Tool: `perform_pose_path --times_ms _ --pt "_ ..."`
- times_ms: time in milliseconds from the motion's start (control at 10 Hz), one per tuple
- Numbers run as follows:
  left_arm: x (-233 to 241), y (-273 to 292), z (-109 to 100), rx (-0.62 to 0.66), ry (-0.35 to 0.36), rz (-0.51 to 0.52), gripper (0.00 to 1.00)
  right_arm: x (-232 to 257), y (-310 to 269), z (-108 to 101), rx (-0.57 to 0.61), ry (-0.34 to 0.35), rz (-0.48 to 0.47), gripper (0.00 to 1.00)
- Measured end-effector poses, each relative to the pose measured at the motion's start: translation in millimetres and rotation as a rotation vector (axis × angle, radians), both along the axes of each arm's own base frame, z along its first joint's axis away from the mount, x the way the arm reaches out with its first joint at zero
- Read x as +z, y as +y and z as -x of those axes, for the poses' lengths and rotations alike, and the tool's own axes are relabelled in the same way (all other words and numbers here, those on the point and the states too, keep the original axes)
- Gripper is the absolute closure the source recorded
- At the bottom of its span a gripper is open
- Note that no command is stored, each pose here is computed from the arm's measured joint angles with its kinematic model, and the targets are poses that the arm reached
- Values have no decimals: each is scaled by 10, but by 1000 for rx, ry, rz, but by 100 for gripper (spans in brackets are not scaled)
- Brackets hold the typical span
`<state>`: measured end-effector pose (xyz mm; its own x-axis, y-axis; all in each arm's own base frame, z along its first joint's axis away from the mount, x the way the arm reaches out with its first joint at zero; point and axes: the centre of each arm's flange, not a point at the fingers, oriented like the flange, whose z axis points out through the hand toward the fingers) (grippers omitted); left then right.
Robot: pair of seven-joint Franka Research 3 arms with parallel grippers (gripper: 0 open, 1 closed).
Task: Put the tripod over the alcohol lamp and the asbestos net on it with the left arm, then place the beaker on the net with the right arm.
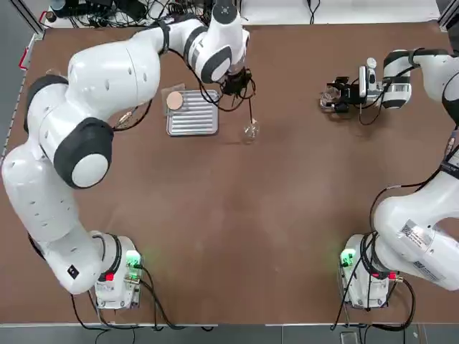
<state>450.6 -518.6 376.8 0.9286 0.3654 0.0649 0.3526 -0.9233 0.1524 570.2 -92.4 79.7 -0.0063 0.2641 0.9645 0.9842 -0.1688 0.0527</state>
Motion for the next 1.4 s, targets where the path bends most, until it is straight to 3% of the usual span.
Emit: perform_pose_path --times_ms 300,600,1400 --pt "-47 -178 241 0 21 -15 92 0 1 0 0 0 0 10" --pt "-390 -304 396 -1 61 -55 92 0 1 0 0 0 0 10" --pt "-779 -380 198 19 77 -72 92 0 6 -1 1 0 0 11"
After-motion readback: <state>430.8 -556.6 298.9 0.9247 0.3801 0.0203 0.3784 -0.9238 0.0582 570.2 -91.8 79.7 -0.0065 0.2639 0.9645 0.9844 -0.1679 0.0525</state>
